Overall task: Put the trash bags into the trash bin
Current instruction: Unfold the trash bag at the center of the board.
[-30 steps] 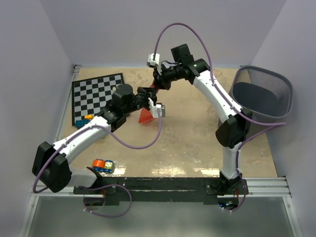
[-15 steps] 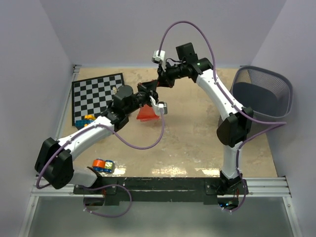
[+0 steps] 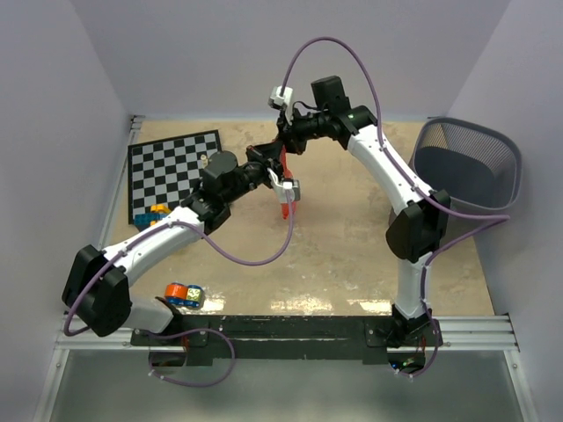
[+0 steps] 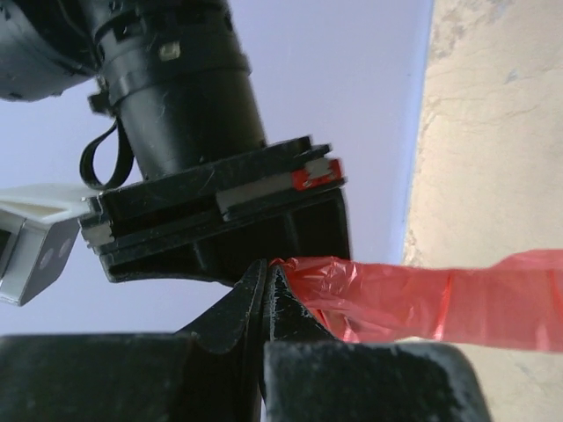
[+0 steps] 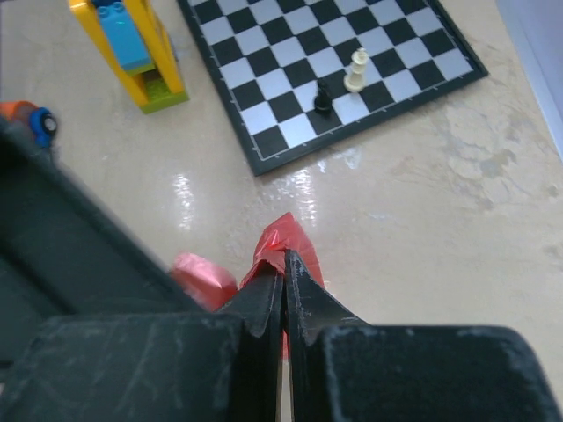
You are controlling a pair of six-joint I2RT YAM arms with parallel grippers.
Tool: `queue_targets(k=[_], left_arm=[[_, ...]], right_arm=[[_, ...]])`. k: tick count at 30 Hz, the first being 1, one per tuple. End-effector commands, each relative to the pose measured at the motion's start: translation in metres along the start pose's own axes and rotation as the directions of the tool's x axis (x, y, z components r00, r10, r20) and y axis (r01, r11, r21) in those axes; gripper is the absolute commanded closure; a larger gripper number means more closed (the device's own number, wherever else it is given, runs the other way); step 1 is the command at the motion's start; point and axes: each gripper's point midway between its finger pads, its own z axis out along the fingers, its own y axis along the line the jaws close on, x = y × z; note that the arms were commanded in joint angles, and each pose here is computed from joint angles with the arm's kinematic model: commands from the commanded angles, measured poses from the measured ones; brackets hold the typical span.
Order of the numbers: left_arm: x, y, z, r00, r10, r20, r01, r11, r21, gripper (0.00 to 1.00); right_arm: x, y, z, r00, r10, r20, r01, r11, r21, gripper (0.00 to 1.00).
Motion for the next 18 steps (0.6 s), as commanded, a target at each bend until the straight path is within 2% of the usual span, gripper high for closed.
queue_targets(k=[1, 4, 8, 11, 13, 16, 18], left_arm=[[0.021, 0.04, 0.001, 0.998, 0.04, -0.055, -0.048, 0.988, -0.144, 1.0], [0.036, 0.047, -0.003, 0.995, 0.038, -0.097, -0.055, 0.983, -0.174, 1.0], [0.023, 0.043, -0.012, 0.998, 0.029, -0.05, -0.036, 0.989, -0.142, 1.0], [0.008, 0.031, -0.022, 0.999, 0.039, -0.005, -0.039, 0.994, -0.104, 1.0], [0.003, 0.027, -0.027, 0.999, 0.044, 0.01, -0.042, 0.994, -0.097, 1.0], [0.007, 0.028, -0.029, 0.999, 0.049, -0.013, -0.051, 0.993, -0.105, 1.0], [0.015, 0.031, -0.026, 0.997, 0.051, -0.051, -0.057, 0.99, -0.127, 1.0]], right_arm=[[-0.043, 0.047, -0.032, 0.988, -0.088, 0.124, 0.104, 0.987, -0.124, 1.0], [-0.039, 0.042, -0.035, 0.989, -0.11, 0.099, 0.119, 0.988, -0.094, 1.0], [-0.033, 0.026, -0.03, 0.992, -0.089, 0.09, 0.095, 0.993, -0.068, 1.0], [-0.026, -0.004, -0.019, 0.997, -0.032, 0.064, 0.028, 0.998, 0.052, 1.0], [-0.019, -0.018, -0.016, 0.999, -0.039, 0.036, 0.035, 0.994, 0.102, 1.0], [-0.018, -0.016, -0.018, 0.998, -0.053, 0.03, 0.05, 0.995, 0.091, 1.0], [-0.017, 0.002, -0.021, 0.995, -0.097, 0.033, 0.097, 0.995, 0.005, 1.0]])
